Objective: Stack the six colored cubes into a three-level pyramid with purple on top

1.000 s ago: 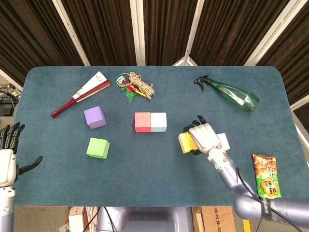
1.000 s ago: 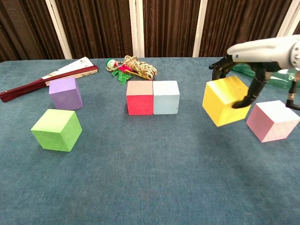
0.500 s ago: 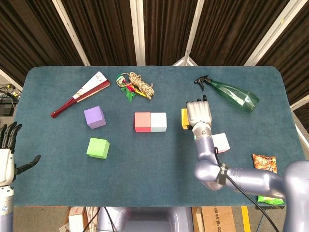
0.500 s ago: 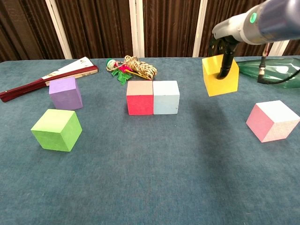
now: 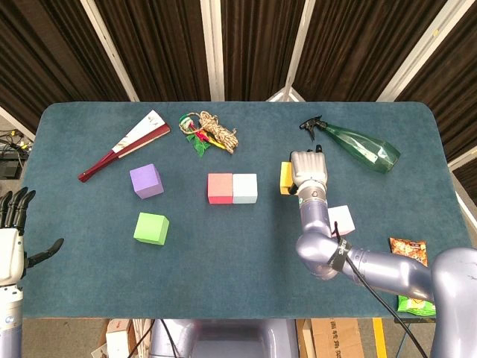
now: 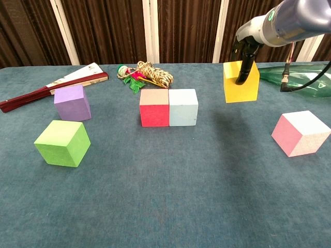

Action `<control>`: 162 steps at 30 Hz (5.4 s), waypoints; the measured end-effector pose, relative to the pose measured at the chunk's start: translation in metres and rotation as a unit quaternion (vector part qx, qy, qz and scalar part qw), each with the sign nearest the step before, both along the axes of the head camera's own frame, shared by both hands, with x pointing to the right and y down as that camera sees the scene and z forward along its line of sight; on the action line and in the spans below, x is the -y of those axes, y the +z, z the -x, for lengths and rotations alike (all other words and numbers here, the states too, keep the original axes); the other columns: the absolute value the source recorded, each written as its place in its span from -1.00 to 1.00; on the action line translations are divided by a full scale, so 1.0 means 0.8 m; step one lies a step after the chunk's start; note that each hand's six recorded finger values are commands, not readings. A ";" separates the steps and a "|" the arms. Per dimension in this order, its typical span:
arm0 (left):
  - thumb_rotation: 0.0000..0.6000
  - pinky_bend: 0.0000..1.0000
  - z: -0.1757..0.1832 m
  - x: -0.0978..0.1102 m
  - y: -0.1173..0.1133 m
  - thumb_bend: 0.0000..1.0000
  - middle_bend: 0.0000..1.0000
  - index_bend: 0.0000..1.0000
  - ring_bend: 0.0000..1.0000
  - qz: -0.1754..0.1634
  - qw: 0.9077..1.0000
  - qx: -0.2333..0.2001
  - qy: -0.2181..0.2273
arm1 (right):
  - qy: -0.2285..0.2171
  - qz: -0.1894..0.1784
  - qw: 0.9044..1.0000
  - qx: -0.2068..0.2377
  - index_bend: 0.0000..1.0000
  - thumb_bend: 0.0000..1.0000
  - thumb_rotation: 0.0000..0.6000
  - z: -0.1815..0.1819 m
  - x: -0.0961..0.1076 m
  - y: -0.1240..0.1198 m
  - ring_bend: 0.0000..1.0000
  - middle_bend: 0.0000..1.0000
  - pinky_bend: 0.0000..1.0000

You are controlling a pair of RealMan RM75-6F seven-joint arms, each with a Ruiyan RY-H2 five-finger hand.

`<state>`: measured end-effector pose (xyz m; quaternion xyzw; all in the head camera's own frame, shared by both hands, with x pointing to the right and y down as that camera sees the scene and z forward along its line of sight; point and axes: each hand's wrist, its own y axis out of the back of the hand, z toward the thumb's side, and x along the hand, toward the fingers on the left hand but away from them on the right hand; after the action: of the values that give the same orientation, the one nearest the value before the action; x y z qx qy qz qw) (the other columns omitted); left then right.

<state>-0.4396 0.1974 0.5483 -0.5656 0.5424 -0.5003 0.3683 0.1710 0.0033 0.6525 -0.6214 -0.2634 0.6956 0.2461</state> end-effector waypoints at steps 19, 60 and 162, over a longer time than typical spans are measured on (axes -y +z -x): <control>1.00 -1.00 0.000 0.001 0.001 -0.67 -0.89 -0.75 -1.00 -0.003 1.000 0.002 0.000 | -0.002 0.014 0.999 0.032 -0.20 -0.50 1.00 0.014 -0.011 0.025 -0.57 -0.26 -1.00; 1.00 -1.00 0.006 0.004 0.001 -0.67 -0.89 -0.75 -1.00 -0.006 1.000 0.004 -0.008 | -0.014 0.004 0.998 0.058 -0.19 -0.50 1.00 0.049 -0.020 0.051 -0.55 -0.26 -0.99; 1.00 -1.00 0.008 0.005 0.005 -0.67 -0.89 -0.75 -1.00 -0.002 1.000 0.008 -0.010 | -0.019 0.014 0.998 0.056 -0.17 -0.50 1.00 0.062 -0.030 0.075 -0.55 -0.26 -0.99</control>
<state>-0.4456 0.1936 0.5522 -0.5558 0.5458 -0.5071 0.3688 0.1212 0.0273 0.7125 -0.6675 -0.2552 0.6588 0.2352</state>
